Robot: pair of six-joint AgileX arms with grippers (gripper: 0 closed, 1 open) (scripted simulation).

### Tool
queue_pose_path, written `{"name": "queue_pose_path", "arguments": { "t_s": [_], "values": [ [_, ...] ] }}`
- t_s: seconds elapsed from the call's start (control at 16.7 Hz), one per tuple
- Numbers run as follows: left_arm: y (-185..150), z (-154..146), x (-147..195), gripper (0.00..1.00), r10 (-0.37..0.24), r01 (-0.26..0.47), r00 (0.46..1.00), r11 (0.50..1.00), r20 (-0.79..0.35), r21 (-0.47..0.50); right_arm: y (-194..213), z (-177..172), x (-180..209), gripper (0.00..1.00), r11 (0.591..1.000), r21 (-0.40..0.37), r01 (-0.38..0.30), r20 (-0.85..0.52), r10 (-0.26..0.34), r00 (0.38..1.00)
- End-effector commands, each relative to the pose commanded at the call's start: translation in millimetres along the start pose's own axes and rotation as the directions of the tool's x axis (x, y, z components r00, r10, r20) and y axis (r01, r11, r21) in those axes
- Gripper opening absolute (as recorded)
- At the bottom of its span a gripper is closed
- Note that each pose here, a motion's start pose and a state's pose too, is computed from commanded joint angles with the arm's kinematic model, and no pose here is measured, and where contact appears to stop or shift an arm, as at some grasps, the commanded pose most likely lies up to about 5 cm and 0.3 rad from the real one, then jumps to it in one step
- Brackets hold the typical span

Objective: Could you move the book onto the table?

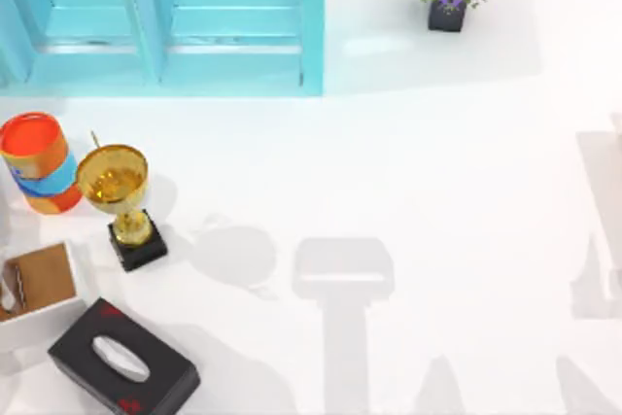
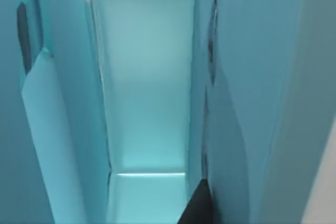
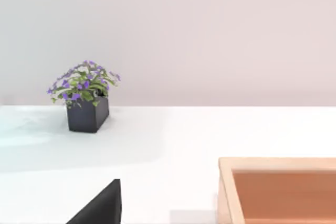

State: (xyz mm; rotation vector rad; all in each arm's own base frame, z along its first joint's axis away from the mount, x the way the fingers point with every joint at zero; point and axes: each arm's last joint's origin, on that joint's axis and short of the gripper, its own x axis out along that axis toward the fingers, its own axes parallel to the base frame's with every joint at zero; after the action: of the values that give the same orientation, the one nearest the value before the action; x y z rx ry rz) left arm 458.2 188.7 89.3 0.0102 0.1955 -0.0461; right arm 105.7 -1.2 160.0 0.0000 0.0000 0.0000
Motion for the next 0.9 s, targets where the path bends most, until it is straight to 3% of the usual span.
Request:
{"name": "queue_pose_path", "arguments": {
  "t_s": [0.3, 0.48, 0.78, 0.9],
  "values": [
    [1.0, 8.6, -7.4, 0.00, -0.010, 0.010, 1.000, 1.000, -0.009, 0.000, 0.0, 0.0, 0.0, 1.00, 1.000, 0.000, 0.000, 0.000, 0.000, 1.000],
    [7.6, 40.3, -34.2, 0.00, -0.026, 0.026, 1.000, 1.000, -0.013, 0.009, 0.0, 0.0, 0.0, 1.00, 1.000, 0.000, 0.000, 0.000, 0.000, 1.000],
    [16.0, 131.7, -129.3, 0.00, -0.007, 0.004, 0.999, 0.999, 0.048, 0.052, 0.0, 0.0, 0.0, 1.00, 1.000, 0.000, 0.000, 0.000, 0.000, 1.000],
    [11.1, 155.0, -171.5, 0.00, 0.002, -0.005, 0.998, 0.998, 0.058, 0.059, 0.0, 0.0, 0.0, 1.00, 1.000, 0.000, 0.000, 0.000, 0.000, 1.000]
  ]
}}
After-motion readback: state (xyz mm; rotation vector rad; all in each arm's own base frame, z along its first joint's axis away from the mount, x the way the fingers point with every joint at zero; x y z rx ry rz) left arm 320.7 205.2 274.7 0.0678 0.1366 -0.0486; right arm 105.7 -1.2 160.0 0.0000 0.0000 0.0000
